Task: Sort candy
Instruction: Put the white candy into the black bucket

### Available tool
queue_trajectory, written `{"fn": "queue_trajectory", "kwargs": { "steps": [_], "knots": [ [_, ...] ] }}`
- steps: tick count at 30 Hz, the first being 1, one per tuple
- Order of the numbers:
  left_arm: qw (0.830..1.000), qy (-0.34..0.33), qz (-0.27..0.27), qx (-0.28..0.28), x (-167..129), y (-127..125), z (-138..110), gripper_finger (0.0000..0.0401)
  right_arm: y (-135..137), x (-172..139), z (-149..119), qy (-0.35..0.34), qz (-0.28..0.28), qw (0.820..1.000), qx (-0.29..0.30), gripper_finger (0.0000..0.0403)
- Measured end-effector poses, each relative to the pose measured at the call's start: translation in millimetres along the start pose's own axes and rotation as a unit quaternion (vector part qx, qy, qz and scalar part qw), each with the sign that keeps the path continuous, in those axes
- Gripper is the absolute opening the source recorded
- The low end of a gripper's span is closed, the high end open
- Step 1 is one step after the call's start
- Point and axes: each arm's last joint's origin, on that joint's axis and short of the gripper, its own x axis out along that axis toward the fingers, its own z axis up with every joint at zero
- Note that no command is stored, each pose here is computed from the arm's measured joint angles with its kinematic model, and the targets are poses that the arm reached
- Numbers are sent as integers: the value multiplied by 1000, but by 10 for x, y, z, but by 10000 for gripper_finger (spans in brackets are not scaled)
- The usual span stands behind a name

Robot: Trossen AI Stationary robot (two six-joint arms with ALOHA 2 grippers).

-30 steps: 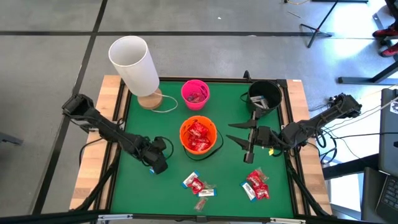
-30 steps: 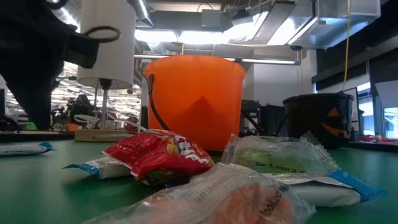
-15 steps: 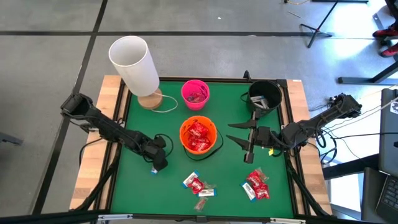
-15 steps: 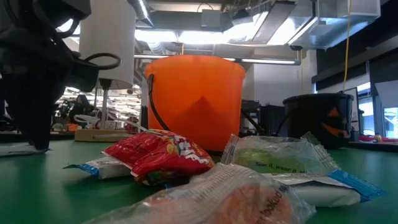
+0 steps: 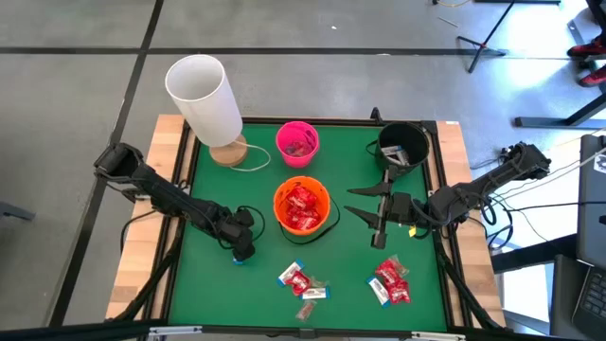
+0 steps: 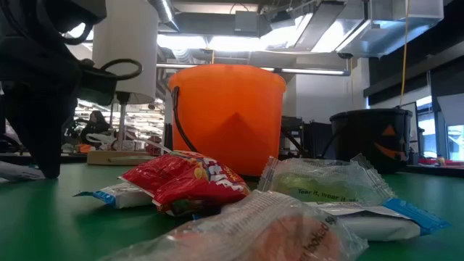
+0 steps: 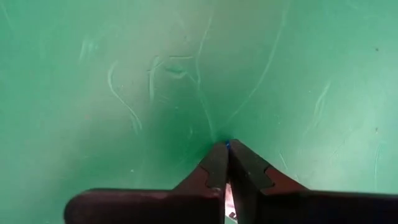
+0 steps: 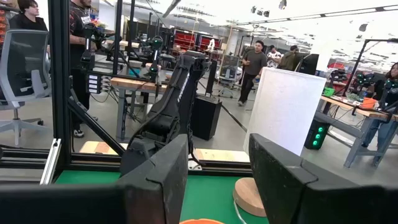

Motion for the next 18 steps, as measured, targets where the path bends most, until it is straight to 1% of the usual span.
{"fn": "queue_trajectory", "kwargs": {
  "steps": [4,7,16,18],
  "knots": [
    [999,-16,12,26,-161,-143,66,0,0,0,0,0,0,1000,-1,166],
    [998,-26,35,42,-320,-235,107,0,0,0,0,0,0,1000,-1,166],
    [989,-92,79,83,-961,-548,234,0,0,0,0,0,0,1000,-1,166],
    [987,-106,78,89,-1085,-603,243,0,0,0,0,0,0,1000,-1,166]
  ]
}}
